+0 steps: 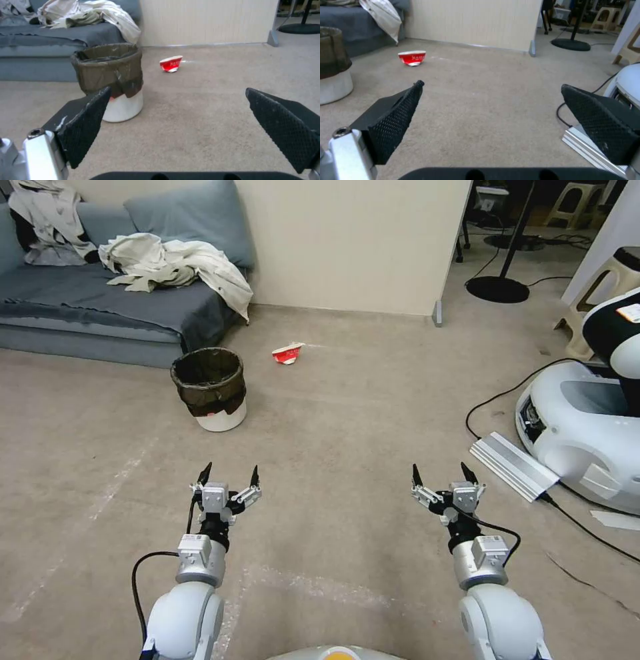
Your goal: Pick up the trash can from the floor.
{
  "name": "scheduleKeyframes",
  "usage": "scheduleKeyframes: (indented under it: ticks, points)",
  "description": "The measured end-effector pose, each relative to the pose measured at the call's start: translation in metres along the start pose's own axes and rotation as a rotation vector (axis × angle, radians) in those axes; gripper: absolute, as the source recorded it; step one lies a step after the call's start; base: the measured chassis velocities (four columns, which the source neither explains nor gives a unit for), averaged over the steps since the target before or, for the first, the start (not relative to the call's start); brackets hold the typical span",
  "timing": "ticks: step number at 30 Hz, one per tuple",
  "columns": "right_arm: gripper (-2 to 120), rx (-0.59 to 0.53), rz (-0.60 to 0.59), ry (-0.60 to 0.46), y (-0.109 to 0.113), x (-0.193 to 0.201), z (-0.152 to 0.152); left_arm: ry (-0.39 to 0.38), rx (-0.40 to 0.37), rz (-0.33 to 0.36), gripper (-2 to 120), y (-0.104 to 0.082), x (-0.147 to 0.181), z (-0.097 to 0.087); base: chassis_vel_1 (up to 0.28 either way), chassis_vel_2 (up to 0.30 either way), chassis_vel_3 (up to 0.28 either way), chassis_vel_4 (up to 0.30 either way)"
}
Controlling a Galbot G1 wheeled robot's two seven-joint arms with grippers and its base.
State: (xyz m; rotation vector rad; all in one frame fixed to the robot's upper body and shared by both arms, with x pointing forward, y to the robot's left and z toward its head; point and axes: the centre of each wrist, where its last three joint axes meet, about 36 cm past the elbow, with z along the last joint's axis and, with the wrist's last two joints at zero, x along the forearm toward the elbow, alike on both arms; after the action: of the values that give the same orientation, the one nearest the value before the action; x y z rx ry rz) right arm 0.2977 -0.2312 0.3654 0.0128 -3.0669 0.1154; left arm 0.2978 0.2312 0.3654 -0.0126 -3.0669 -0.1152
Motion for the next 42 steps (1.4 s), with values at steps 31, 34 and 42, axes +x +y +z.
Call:
scheduleKeyframes:
  ticks: [31,34,42]
  points:
    - [100,-0.042,0.037,-0.059,0.0,0.029,-0.066,-0.045,0.038,-0.034,100,0.003,0.029,-0.054,0.0,0.0,0.0,0.0]
    - [100,-0.055,0.049,-0.078,0.0,0.04,-0.088,-0.057,0.05,-0.043,100,0.004,0.038,-0.071,0.0,0.0,0.0,0.0]
    - [100,-0.087,0.057,-0.099,-0.003,0.069,-0.134,-0.1,0.088,-0.064,100,0.006,0.072,-0.129,0.0,0.0,0.0,0.0]
